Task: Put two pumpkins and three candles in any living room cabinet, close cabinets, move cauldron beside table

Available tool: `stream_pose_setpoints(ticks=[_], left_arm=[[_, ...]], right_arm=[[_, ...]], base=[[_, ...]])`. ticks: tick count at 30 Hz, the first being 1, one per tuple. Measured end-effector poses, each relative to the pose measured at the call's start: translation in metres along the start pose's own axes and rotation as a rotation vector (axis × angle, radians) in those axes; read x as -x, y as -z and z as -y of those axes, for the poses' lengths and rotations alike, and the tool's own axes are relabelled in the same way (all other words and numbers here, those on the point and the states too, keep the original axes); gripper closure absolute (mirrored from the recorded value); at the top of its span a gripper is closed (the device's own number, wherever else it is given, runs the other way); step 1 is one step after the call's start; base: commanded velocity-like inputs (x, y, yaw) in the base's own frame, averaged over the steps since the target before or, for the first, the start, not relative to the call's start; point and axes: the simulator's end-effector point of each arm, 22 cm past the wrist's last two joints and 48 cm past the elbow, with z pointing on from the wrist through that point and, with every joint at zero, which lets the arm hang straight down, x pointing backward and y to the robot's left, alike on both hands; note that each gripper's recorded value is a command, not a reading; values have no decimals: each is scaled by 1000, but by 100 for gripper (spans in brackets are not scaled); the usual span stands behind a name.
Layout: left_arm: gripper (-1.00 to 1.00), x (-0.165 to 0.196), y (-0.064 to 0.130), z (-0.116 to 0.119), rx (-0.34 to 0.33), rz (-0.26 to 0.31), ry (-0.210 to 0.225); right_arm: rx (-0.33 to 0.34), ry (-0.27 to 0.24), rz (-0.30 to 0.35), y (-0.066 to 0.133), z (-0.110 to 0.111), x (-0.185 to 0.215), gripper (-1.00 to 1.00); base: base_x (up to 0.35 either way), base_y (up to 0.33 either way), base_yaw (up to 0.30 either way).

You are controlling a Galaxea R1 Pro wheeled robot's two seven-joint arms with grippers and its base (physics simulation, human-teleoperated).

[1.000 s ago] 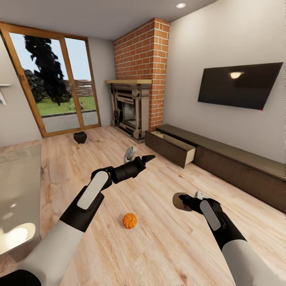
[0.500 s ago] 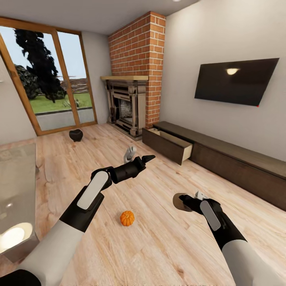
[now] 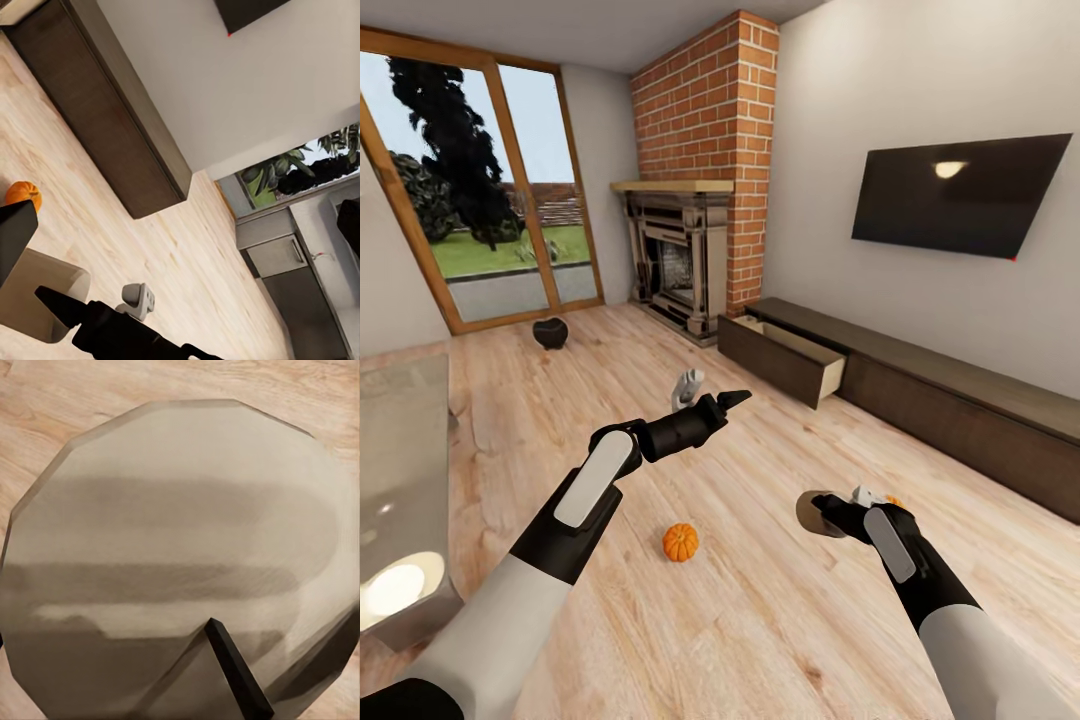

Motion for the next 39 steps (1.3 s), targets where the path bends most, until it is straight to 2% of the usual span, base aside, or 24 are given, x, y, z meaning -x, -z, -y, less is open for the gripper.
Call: stream_pose_setpoints(ticks=[39], left_arm=[[-100,-11,-12,-37,31,-25,49]], right_arm=[[-33,-4,-51,-23,18,-24,100]], base=[[0,0,0]])
